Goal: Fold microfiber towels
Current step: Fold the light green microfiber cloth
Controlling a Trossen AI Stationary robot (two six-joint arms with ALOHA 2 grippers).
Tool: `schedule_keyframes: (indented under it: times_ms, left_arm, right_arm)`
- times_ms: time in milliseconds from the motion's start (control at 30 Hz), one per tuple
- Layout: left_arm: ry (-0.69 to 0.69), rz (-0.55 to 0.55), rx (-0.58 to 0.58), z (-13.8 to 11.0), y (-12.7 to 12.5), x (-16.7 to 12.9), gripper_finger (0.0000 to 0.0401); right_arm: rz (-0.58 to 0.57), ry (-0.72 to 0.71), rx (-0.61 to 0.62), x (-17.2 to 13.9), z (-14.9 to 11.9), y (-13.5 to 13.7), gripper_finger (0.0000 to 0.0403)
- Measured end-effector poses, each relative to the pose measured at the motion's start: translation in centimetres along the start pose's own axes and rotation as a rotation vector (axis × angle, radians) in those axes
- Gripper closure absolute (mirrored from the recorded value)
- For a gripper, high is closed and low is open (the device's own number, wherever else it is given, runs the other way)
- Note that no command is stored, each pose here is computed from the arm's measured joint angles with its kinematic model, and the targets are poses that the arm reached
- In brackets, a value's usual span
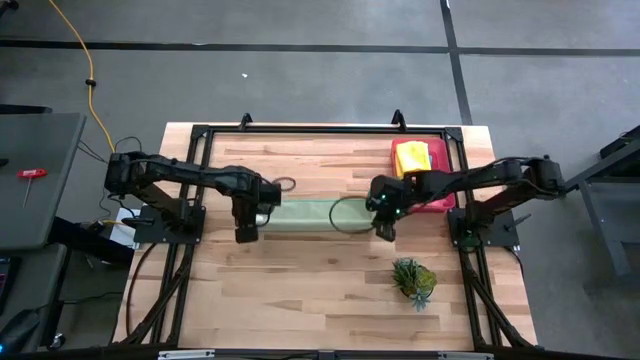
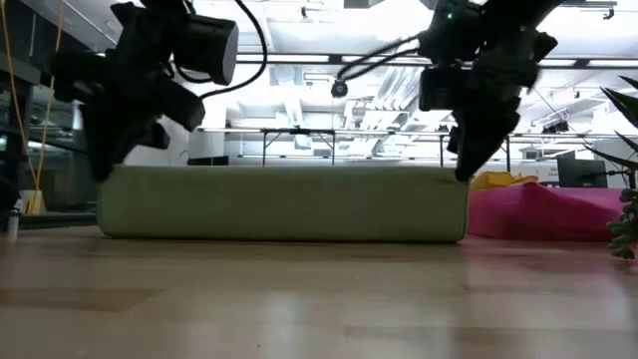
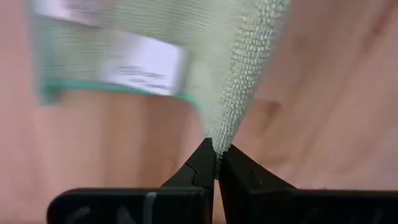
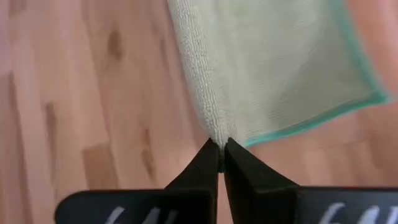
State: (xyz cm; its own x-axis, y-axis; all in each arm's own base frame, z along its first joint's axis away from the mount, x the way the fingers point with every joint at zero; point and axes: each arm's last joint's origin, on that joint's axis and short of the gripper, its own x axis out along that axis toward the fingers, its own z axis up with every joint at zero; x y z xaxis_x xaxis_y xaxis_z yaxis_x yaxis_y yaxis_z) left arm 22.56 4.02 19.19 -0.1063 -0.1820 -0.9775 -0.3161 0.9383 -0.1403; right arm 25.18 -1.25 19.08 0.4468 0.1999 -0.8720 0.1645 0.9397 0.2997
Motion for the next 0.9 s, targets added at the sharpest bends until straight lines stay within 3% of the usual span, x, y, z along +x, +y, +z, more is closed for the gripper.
schedule_keyframes:
  times_ms: [200,367,633,900]
  left_arm:
    - [-0.067,0.085,-0.135,0.1,2.5,-0.7,0.0401]
    - [-0.098,0.094,-0.238,0.3,4.1,-0.3,0.0401]
    - [-0.11,0.092,-0.296,0.1,4.1,0.9,0.0401]
    - [-0.135,0.13,-0.327,0.1,4.1,1.6,0.0401]
  right_arm:
    - [-0.07,-0.037,0.107,-0.1,0.5,-1.9,0.0403]
    - [-0.122,-0.055,0.148,0.3,0.9,-3.1,0.0403]
    - [-0.188,-0.136,0.246,0.0,1.6,-4.2,0.0403]
    - [-0.206,-0.085,0.309,1.3,1.4,-4.8,0.0403]
